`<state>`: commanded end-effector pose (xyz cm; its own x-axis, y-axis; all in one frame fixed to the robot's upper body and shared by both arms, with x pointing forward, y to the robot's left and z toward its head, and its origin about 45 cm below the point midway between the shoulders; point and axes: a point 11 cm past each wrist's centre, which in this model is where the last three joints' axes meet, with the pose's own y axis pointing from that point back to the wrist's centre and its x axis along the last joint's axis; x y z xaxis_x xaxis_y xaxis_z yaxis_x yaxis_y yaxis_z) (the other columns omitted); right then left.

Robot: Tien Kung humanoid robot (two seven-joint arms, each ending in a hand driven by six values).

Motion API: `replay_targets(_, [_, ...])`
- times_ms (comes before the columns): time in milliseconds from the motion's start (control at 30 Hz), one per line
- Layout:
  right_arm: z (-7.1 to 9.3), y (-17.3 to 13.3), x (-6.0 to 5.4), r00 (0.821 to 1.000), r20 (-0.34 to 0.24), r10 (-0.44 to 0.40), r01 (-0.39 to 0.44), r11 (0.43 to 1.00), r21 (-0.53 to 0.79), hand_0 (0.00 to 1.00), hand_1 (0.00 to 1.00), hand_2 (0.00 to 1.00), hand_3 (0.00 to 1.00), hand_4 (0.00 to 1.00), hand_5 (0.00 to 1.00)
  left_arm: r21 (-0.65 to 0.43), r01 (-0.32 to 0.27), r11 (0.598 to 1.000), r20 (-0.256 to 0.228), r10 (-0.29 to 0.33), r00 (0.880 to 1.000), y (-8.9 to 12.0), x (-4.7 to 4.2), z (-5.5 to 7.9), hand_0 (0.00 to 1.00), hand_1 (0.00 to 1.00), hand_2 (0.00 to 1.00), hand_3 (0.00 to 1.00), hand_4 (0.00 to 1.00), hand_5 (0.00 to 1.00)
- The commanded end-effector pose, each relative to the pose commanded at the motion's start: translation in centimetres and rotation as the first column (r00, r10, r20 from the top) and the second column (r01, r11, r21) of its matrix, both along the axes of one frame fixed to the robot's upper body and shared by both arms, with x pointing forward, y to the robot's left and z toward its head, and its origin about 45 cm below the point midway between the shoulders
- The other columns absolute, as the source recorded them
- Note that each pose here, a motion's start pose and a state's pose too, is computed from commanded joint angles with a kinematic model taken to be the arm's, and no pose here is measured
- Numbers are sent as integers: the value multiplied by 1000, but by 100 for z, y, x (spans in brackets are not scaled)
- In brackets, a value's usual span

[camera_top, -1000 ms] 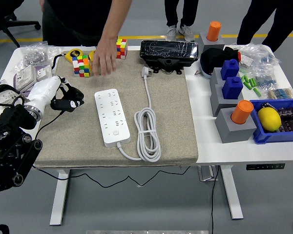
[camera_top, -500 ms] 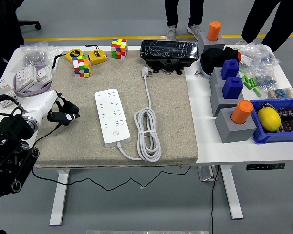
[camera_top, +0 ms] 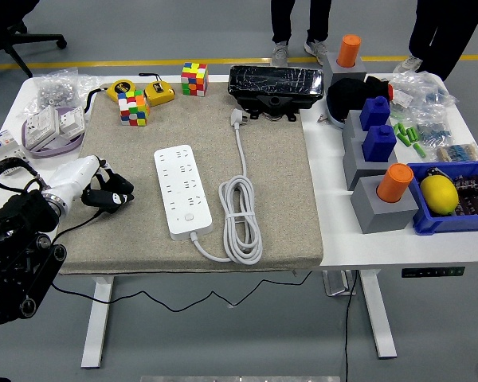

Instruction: Pick up the plug,place it near the board,insert it into the board,press the button

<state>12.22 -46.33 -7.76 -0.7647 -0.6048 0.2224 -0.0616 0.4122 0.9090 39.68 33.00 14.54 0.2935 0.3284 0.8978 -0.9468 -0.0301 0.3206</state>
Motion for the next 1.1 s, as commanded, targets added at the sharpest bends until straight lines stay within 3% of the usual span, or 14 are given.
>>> replay_targets(533, [3, -8, -5, 1000, -3, -1, 1, 1000, 1, 782, 693, 709, 755, 998, 998, 8, 18, 1000, -20, -18, 1000, -36, 5, 3, 334, 197, 296, 470, 982, 382])
replay_targets(1100, [8, -5, 22, 1000, 8, -3, 3, 1000, -1, 782, 693, 710, 755, 998, 998, 7, 21, 1000, 10, -21, 1000, -34, 51, 113, 348, 202, 309, 488, 998, 412])
